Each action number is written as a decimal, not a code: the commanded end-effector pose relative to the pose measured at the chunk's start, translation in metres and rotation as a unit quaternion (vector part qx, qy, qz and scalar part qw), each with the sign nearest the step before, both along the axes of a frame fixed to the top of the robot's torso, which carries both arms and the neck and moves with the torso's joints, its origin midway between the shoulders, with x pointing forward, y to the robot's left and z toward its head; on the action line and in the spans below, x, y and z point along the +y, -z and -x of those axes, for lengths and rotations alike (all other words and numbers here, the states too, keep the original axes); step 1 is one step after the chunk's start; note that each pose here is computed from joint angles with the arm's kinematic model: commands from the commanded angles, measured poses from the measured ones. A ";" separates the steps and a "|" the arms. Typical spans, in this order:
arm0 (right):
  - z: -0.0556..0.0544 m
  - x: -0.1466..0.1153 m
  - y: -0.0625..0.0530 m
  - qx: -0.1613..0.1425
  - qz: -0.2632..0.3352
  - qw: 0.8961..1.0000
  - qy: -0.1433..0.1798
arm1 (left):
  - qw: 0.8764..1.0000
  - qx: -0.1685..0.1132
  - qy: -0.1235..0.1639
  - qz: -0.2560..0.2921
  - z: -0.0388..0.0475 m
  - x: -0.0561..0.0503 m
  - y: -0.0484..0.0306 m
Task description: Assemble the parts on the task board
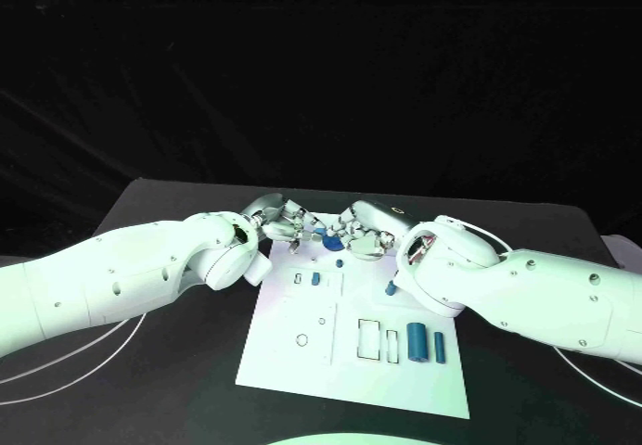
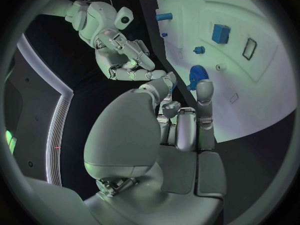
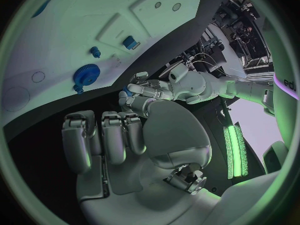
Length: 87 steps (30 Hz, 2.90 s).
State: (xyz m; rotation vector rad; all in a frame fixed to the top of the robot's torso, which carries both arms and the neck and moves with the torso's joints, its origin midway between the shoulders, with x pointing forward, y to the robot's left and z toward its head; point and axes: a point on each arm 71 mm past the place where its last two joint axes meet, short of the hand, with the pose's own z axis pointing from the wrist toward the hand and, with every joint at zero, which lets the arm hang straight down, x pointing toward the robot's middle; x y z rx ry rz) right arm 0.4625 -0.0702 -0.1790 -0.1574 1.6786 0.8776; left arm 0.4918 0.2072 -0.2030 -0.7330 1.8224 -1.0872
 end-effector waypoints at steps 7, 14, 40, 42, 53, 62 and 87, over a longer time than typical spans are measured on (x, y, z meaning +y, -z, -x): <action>0.003 0.007 -0.002 -0.007 -0.007 1.000 -0.014 | 1.000 0.003 0.013 -0.002 0.0010 -0.005 -0.0001; 0.004 0.009 -0.003 -0.007 -0.010 1.000 -0.019 | 1.000 0.003 0.008 -0.005 0.0001 -0.005 0.0001; 0.003 0.009 -0.003 -0.009 -0.012 1.000 -0.016 | 1.000 0.001 0.014 -0.015 0.0003 -0.007 0.0002; 0.004 0.006 -0.004 -0.012 -0.015 1.000 -0.014 | 1.000 0.000 0.011 -0.016 -0.0002 -0.005 0.0002; 0.014 -0.025 -0.020 -0.047 -0.077 0.996 -0.001 | 0.998 -0.032 0.013 -0.048 -0.0022 0.003 -0.0021; 0.019 -0.068 -0.025 -0.045 -0.082 0.995 0.031 | 0.989 -0.094 0.037 -0.110 0.0003 0.010 -0.0074; 0.016 -0.120 -0.028 -0.029 -0.099 0.991 0.087 | 0.962 -0.134 0.089 -0.220 -0.0086 0.038 0.0179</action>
